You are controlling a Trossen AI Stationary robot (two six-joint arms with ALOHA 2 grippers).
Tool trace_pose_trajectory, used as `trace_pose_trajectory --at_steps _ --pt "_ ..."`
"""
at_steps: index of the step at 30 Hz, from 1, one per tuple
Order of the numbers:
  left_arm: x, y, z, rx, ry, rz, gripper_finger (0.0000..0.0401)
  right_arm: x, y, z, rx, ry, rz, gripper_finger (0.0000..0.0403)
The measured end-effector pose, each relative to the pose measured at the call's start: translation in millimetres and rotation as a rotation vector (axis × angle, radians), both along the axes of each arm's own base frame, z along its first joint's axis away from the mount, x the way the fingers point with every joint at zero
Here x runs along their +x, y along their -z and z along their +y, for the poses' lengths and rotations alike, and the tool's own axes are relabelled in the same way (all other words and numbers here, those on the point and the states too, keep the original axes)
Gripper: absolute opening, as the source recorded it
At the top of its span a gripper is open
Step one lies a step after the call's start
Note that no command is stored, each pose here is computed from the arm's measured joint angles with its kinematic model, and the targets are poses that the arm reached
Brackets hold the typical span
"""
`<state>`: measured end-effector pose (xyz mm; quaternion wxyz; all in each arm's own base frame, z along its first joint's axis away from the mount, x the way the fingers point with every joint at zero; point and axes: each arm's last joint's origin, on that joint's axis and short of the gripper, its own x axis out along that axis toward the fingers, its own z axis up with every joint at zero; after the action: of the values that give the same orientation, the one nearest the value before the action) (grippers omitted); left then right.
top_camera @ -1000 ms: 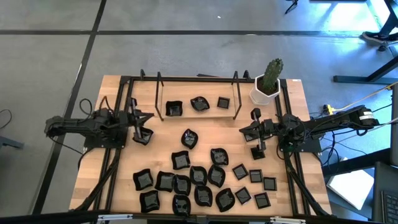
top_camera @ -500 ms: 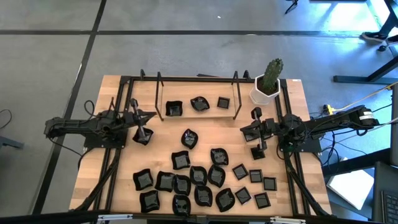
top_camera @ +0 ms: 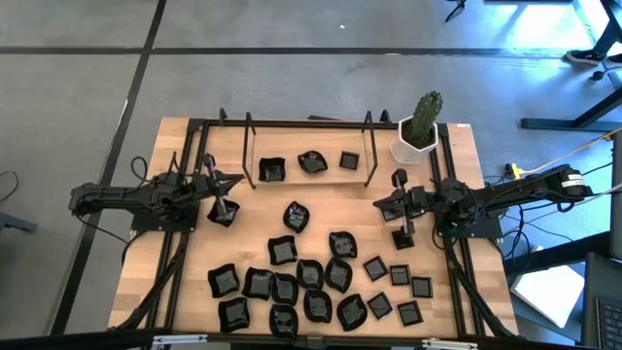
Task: Pick & Place Mini shaped plates
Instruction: Stack the black leaf-shaped plate on top of the black leaf-shaped plate on the shelf
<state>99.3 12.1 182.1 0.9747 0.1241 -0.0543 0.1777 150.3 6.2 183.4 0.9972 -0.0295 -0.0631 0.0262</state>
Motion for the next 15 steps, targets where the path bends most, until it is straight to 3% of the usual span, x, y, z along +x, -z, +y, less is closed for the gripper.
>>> trace_pose_trajectory --at_steps 9,15 --pt "0 0 0 0.000 0.000 0.000 0.0003 40 -15 1 0.062 0.138 0.322 0.0003" --pt "0 0 0 0.000 0.000 0.000 0.0006 75 -14 15 -0.046 0.093 0.426 0.0007"
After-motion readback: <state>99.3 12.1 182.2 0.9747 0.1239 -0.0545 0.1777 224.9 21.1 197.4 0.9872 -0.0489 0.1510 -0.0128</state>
